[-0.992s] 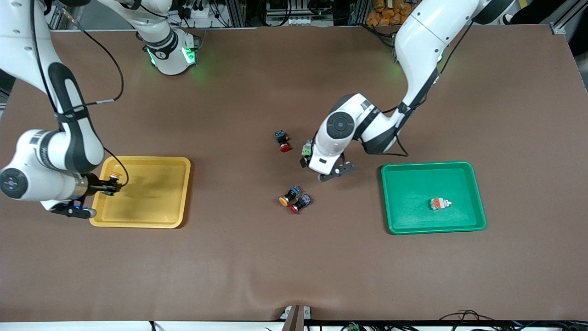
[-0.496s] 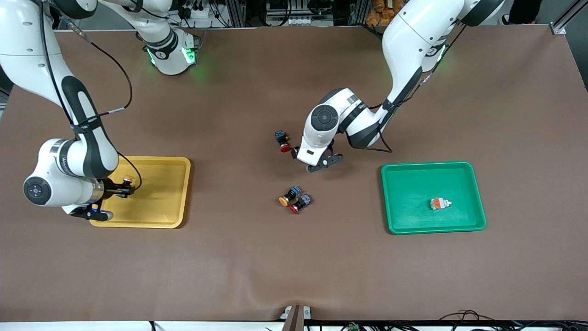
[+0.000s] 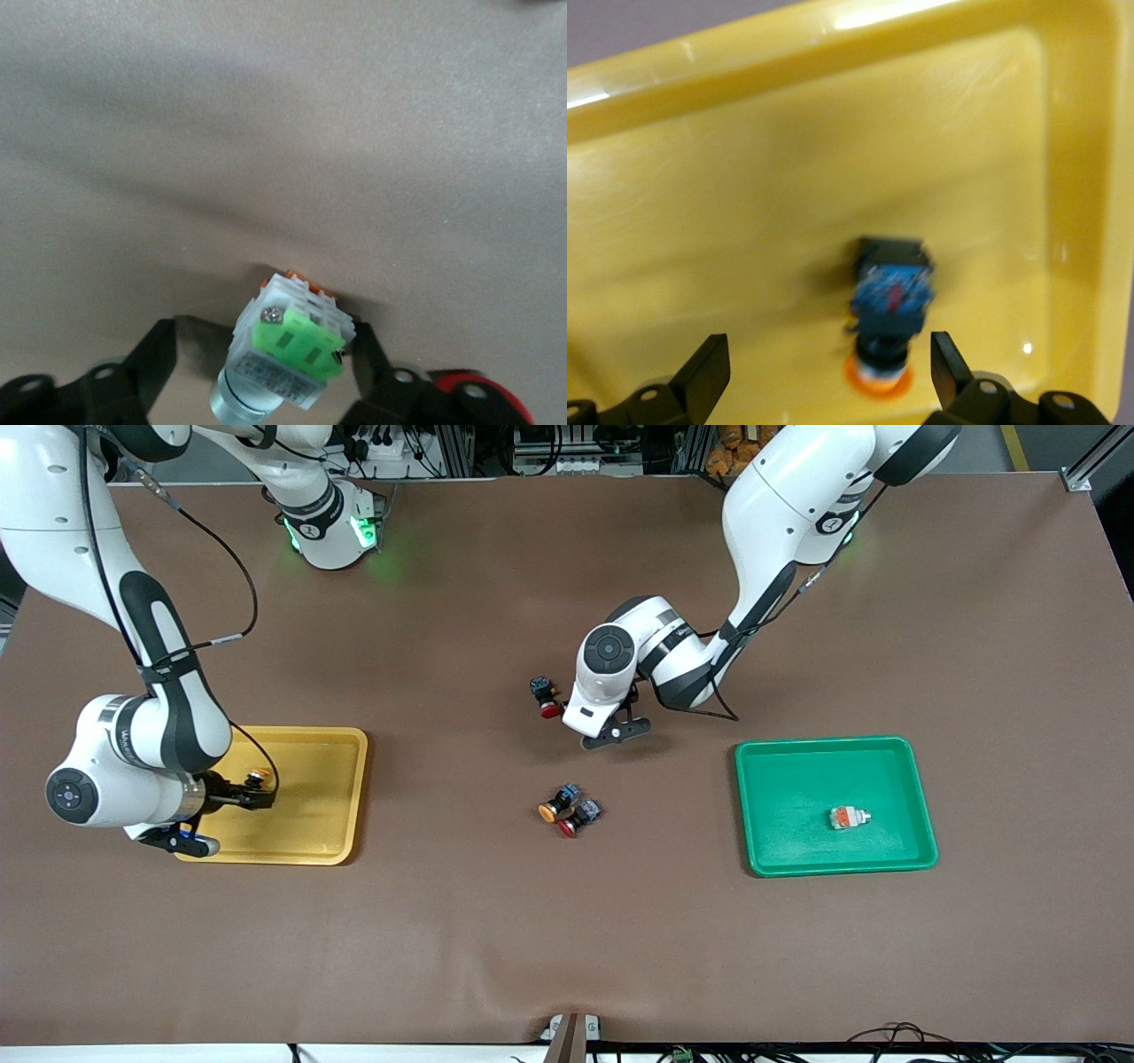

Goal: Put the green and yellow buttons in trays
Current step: 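Lower the yellow button into the yellow tray while the left gripper grasps the green button, then carry the green button to the green tray while the right gripper reaches buttons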

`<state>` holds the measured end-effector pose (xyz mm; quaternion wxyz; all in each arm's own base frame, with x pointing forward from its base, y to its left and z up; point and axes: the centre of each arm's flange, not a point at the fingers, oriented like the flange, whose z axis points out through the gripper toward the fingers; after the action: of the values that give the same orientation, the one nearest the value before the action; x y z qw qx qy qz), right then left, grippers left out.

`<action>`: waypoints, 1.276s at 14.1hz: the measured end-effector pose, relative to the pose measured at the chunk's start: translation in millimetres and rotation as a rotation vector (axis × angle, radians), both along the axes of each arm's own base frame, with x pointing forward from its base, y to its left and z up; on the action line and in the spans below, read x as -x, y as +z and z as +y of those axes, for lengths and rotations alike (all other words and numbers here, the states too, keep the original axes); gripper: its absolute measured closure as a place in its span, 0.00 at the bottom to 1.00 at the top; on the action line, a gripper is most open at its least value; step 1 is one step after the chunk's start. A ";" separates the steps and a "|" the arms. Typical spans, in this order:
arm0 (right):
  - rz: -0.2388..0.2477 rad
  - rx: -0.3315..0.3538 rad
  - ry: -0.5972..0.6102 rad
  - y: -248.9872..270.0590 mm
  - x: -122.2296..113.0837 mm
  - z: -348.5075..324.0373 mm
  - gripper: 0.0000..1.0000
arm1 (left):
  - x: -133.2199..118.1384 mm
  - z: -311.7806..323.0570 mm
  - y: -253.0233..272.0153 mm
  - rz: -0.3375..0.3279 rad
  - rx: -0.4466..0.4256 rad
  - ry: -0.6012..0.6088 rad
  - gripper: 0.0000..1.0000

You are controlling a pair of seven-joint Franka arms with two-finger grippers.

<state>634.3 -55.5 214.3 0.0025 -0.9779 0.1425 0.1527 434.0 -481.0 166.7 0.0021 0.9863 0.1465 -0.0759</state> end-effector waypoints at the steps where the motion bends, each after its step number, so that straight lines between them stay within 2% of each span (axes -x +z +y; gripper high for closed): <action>1: 0.018 0.010 -0.016 8.0 -1.3 13.2 0.00 | -0.7 -1.4 1.6 -0.004 0.005 0.000 0.31; 3: 0.040 0.011 -0.046 24.2 -4.1 37.0 0.00 | -2.2 -3.2 5.1 -0.010 0.011 -0.003 0.52; 4: 0.043 -0.008 -0.068 30.5 -5.0 46.4 0.00 | -2.3 -3.3 5.4 -0.010 0.011 -0.006 0.57; 7: 0.059 -0.058 -0.147 38.9 -4.9 73.2 0.00 | -4.3 -2.1 5.8 -0.012 0.013 -0.016 0.57; 9: 0.066 -0.040 -0.217 46.0 -4.0 106.8 0.00 | -16.4 5.6 8.7 -0.021 0.012 -0.016 0.57; 12: 0.076 -0.006 -0.333 58.1 3.4 188.7 0.00 | -60.7 39.5 37.6 -0.048 0.014 -0.002 0.57; 15: 0.077 -0.015 -0.435 73.6 9.6 254.7 0.00 | -108.8 91.1 77.2 -0.067 -0.005 0.041 0.57; 18: 0.010 -0.024 -0.561 92.9 11.7 315.5 0.00 | -144.8 141.1 97.3 -0.061 -0.022 0.026 0.57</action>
<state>622.6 259.9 307.2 0.0555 -0.8993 0.4060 0.1526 578.8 -339.9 263.9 -0.0033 0.9861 0.1599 -0.0443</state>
